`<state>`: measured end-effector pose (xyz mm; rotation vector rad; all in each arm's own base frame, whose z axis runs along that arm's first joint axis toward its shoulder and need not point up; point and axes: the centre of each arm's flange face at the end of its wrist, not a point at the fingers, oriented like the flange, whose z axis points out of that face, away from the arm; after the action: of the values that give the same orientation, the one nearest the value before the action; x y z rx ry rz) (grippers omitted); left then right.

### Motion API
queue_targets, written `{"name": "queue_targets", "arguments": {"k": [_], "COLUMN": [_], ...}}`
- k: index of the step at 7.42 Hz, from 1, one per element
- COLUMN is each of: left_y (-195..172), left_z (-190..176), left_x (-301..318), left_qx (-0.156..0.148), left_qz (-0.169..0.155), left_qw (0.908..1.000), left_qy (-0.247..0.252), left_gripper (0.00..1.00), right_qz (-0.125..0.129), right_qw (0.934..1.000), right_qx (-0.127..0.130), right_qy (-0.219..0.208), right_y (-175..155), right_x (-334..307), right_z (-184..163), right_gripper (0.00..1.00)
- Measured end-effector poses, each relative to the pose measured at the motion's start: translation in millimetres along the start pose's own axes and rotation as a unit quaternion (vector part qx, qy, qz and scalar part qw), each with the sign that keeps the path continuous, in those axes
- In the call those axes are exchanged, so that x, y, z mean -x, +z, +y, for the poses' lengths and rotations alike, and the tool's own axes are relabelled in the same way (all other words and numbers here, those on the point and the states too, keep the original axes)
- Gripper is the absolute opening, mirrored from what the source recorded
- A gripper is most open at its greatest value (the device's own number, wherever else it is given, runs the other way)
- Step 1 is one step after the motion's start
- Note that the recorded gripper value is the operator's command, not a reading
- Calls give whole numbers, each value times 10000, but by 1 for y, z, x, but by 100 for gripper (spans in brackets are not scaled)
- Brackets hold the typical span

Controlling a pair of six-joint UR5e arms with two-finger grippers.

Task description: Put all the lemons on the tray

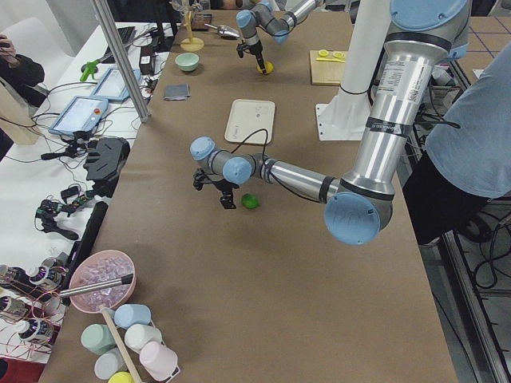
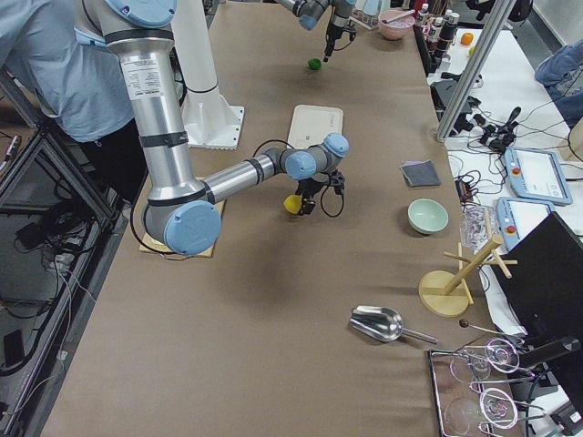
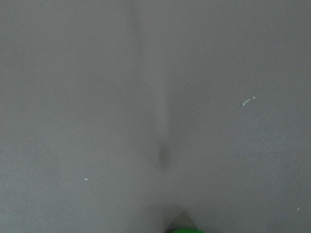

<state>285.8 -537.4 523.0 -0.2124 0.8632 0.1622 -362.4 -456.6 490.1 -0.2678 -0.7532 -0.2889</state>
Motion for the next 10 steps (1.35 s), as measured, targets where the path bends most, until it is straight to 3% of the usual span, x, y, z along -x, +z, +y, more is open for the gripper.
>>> {"name": "queue_targets", "arguments": {"k": [2, 3, 6, 10], "left_y": [13, 19, 40, 48], "left_z": [2, 3, 6, 14], "left_x": [-5, -5, -5, -9], "left_qx": [129, 224, 493, 730], "left_qz": [-8, 32, 100, 295], "left_qw": [9999, 9997, 9987, 9968], "left_qy": [9, -13, -76, -117], "left_gripper": [97, 97, 97, 97], "right_qz": [-21, -74, -219, -412], "right_qw": [9999, 9999, 9995, 9988], "right_qx": [106, 144, 193, -88], "right_qy": [-34, -1, 121, -235], "right_y": [7, 5, -7, -39], "right_x": [4, 1, -3, 45], "right_z": [4, 4, 2, -14], "right_gripper": [42, 29, 27, 27]}}
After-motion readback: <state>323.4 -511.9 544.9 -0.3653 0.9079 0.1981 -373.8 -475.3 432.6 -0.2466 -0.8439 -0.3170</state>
